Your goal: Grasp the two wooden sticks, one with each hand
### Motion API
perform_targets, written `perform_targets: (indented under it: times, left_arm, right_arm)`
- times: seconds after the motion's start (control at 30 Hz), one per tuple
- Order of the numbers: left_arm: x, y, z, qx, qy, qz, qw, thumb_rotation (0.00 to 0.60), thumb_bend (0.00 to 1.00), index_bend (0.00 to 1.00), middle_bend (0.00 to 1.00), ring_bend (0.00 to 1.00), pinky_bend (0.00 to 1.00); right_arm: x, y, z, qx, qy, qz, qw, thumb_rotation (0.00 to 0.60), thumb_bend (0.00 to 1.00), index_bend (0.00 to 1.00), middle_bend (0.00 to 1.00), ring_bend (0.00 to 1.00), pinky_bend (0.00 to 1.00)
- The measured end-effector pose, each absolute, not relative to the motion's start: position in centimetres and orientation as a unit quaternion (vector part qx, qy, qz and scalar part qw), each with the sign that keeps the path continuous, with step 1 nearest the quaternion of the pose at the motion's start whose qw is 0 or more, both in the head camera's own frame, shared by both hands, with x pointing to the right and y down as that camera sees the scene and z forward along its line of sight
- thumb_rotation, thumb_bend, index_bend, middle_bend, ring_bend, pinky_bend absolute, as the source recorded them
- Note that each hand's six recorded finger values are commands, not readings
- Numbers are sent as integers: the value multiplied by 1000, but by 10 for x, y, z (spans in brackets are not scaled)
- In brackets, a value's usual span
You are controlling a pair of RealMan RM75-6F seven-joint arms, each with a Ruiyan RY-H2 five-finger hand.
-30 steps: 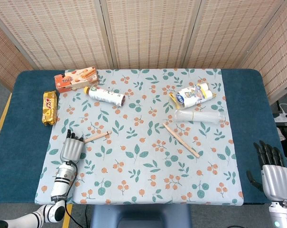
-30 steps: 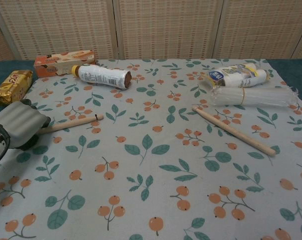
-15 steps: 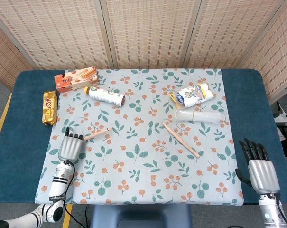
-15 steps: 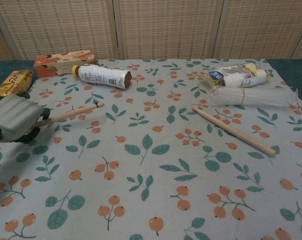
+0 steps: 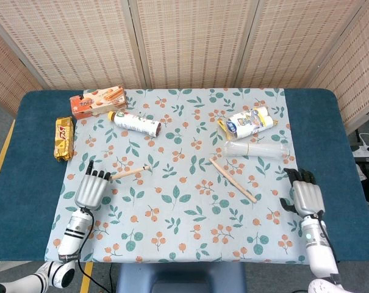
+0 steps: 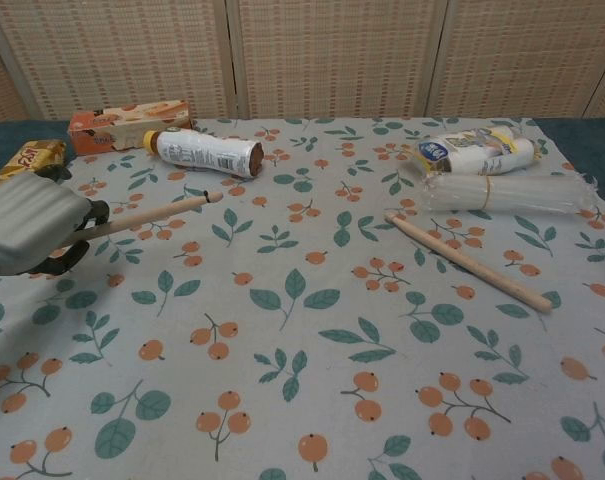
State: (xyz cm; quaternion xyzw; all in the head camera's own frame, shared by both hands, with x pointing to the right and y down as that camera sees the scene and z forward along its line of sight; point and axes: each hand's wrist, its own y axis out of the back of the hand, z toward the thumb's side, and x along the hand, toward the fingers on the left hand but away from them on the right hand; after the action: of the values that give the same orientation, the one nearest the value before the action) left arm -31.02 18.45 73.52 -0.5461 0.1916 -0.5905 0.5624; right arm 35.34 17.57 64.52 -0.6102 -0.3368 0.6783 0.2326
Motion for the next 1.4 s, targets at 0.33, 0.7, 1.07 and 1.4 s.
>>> perform_targets:
  times: [0.33, 0.7, 1.07, 1.4]
  left_arm:
    - [-308, 185, 731, -550, 193, -580, 569, 600, 629, 829, 918, 542, 175]
    - [-315, 185, 727, -549, 194, -582, 568, 600, 628, 829, 918, 548, 175]
    - [-318, 187, 725, -552, 194, -579, 568, 600, 627, 829, 919, 548, 177]
    - [-321, 187, 721, -551, 200, -580, 565, 600, 627, 829, 918, 558, 181]
  right_arm:
    - [277, 159, 706, -612, -252, 719, 210, 600, 246, 228, 188, 0, 0]
    - [257, 158, 718, -606, -240, 730, 205, 600, 246, 264, 218, 0, 0]
    - [235, 159, 720, -612, -224, 730, 206, 600, 246, 290, 238, 0, 0]
    - [214, 161, 713, -603, -173, 740, 242, 600, 246, 292, 242, 0, 0]
